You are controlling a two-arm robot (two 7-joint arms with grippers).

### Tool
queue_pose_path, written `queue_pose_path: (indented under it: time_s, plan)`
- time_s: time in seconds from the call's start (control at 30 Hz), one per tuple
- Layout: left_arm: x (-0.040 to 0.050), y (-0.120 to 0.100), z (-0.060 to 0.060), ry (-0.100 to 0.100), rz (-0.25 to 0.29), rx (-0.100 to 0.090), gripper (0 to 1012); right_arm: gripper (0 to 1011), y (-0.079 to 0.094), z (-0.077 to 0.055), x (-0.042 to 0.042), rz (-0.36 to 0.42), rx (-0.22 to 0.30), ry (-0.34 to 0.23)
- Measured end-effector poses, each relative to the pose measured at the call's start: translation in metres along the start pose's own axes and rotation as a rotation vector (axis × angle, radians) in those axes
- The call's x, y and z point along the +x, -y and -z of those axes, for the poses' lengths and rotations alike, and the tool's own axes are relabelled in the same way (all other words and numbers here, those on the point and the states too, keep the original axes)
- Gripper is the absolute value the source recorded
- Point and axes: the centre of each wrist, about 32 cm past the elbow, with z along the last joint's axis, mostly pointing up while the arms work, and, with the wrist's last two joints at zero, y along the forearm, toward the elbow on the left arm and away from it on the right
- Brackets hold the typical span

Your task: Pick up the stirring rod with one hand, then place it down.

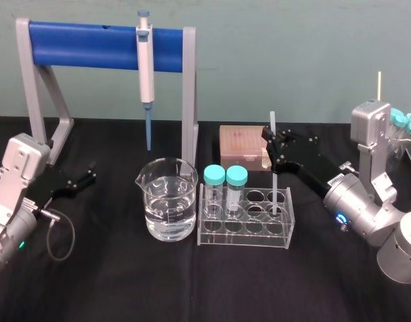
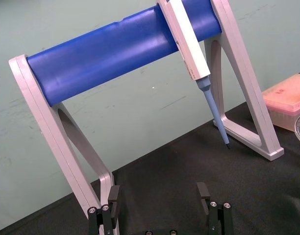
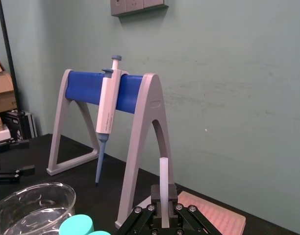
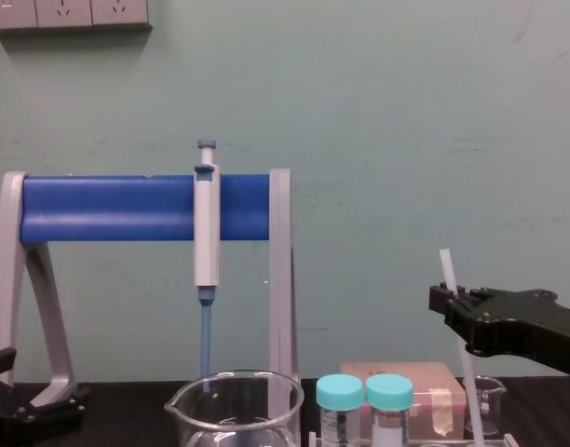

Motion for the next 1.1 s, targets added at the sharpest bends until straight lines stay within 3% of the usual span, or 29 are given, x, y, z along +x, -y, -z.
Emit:
queue_pose_path:
  time_s: [1.1]
  plan:
    - [0.0000, 0.0000, 0.0000, 0.000, 0.000, 0.000, 1000, 72, 0.0020, 0.0101, -0.0025, 0.028, -0.059, -0.020]
